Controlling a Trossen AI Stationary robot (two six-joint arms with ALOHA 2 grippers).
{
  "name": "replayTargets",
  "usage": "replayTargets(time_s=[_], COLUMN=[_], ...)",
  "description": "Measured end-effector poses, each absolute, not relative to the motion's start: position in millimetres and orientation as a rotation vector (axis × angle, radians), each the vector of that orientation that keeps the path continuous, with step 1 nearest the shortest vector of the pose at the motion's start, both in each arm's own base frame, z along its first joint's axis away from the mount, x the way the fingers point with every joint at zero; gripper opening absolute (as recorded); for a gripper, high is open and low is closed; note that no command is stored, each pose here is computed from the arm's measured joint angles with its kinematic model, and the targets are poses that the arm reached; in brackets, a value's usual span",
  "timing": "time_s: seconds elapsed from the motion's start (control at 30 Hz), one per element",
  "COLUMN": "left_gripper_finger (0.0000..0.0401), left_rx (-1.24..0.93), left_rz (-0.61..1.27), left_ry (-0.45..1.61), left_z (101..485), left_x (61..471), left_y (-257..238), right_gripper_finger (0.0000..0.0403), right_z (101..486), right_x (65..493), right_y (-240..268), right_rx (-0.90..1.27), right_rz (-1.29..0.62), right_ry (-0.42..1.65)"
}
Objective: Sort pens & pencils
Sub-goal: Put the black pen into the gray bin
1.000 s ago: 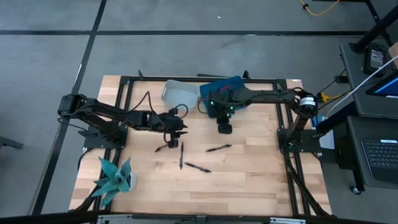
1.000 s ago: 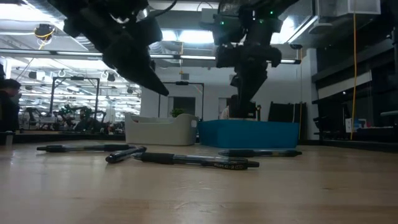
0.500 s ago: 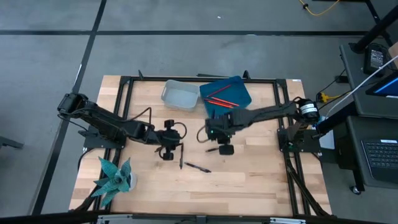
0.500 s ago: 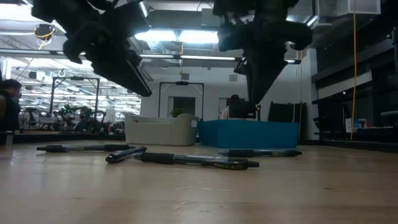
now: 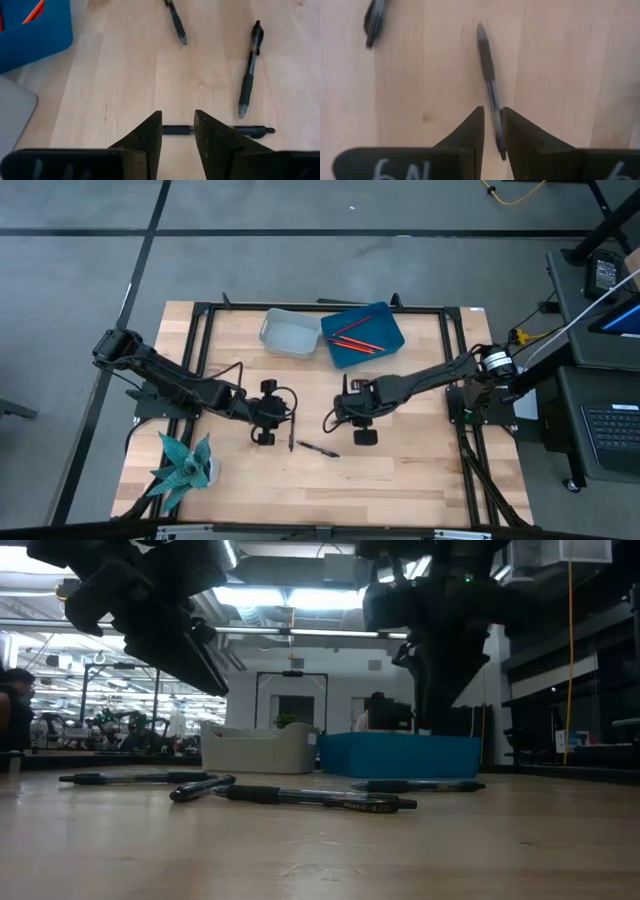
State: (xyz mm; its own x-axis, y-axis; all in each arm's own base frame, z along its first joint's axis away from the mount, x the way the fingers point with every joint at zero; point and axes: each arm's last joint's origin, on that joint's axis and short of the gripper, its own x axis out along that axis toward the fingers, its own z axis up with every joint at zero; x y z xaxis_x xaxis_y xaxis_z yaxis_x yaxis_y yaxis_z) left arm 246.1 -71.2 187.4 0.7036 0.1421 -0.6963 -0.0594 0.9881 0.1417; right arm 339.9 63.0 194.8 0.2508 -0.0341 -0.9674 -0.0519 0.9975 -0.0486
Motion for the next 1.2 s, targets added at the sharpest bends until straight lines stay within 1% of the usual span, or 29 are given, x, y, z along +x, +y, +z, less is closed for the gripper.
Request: replayTargets(time_s=[0.3, 0.63, 1.03, 1.2], left_gripper_finger=[0.0108, 0.0108, 0.0108, 0.0108], left_rx=[0.133, 0.136, 0.146, 0.147], left_rz=[0.136, 0.139, 0.14, 0.14], left_ry=[0.819, 0.83, 0.852, 0.854], left_z=[185, 184, 183, 183], left_x=[243, 243, 241, 241], left_y=[-69, -69, -68, -68], right_gripper_finger=[0.0071, 0.0071, 0.0071, 0.008], right_z=[179, 179, 179, 179], right_x=[335, 338, 342, 342], right_y=[62, 61, 62, 62], right_rx=[-0.088, -0.033, -0.015, -0.017], right_rz=[-0.01, -0.045, -0.015, -0.015], right_ry=[1.307, 1.278, 1.247, 1.248])
